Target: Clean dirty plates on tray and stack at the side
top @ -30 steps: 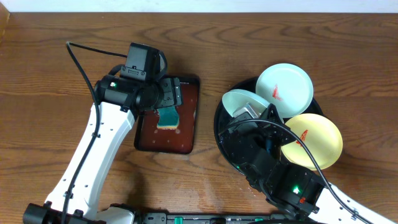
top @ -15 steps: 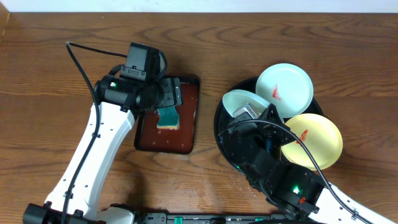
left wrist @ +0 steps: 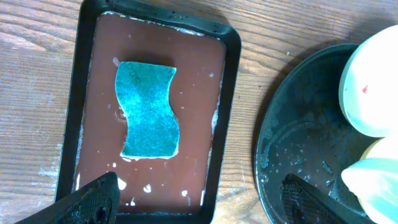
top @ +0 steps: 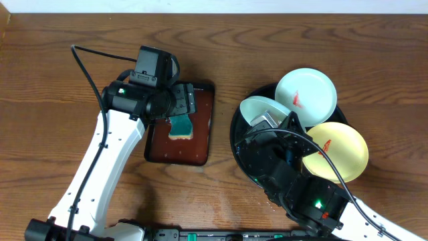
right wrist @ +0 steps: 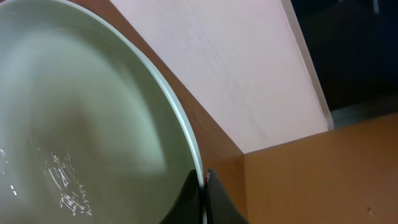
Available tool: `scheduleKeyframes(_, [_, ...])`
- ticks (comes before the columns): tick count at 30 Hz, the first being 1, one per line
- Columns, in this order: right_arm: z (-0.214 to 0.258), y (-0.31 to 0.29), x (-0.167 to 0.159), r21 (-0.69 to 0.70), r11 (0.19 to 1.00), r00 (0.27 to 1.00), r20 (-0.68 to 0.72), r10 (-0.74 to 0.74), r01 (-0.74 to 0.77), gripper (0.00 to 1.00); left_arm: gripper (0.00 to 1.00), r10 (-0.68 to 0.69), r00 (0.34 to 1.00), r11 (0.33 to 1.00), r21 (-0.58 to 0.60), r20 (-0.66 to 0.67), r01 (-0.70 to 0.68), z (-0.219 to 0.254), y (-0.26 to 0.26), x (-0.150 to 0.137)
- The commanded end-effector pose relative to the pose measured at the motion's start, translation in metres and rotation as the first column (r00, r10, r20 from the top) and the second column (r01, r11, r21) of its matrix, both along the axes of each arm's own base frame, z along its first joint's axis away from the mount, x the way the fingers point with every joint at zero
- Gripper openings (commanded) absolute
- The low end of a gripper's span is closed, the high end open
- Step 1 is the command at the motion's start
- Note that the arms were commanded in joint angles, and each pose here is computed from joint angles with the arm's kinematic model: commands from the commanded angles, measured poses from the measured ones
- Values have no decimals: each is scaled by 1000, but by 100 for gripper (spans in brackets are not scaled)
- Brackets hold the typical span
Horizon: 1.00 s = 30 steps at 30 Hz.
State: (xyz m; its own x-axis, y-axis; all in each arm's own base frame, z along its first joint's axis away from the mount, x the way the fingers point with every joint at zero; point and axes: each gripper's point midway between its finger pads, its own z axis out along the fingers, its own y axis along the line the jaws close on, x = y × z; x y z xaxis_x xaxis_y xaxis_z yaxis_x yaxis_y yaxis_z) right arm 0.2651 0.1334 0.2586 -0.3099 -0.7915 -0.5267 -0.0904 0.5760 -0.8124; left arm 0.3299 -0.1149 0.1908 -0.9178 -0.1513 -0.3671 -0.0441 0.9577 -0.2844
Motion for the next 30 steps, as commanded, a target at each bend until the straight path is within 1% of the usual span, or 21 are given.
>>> scheduleKeyframes(1, [18, -6, -1, 12, 999, 998, 51, -43, 42, 1, 83, -11, 1000, 1000, -4, 13, 11, 5, -2, 2])
scheduleKeyframes(8, [19, -9, -1, 9, 998, 997, 60, -57, 56, 1, 83, -11, 1000, 1000, -4, 12, 11, 5, -2, 2])
scheduleKeyframes(13, [19, -9, -1, 59, 996, 995, 70, -70, 65, 1, 83, -11, 1000, 1000, -4, 13, 11, 5, -2, 2])
scheduleKeyframes(17, [19, -9, -1, 65, 996, 995, 71, -71, 66, 1, 83, -11, 1000, 1000, -4, 12, 11, 5, -2, 2])
scheduleKeyframes(20, [19, -9, -1, 107, 992, 994, 78, -82, 74, 1, 83, -11, 1000, 1000, -4, 13, 11, 5, -2, 2])
scheduleKeyframes(22, [16, -6, -1, 177, 982, 993, 77, -87, 73, 1, 83, -11, 1000, 1000, -4, 12, 11, 5, -2, 2])
scheduleKeyframes(24, [4, 2, -2, 306, 950, 997, 38, -70, 55, 1, 83, -11, 1000, 1000, -4, 13, 11, 5, -2, 2])
scheduleKeyframes(26, [-17, 10, -6, 451, 890, 998, -49, -48, 65, 1, 83, -11, 1000, 1000, -4, 12, 11, 5, -2, 2])
scheduleKeyframes(28, [-43, 13, -10, 593, 791, 984, -169, -61, 151, 1, 84, -11, 1000, 1000, -4, 13, 11, 5, -2, 2])
scheduleKeyframes(30, [-68, 16, -17, 691, 670, 950, -305, -71, 271, 1, 83, -11, 1000, 1000, -4, 12, 11, 5, -2, 2])
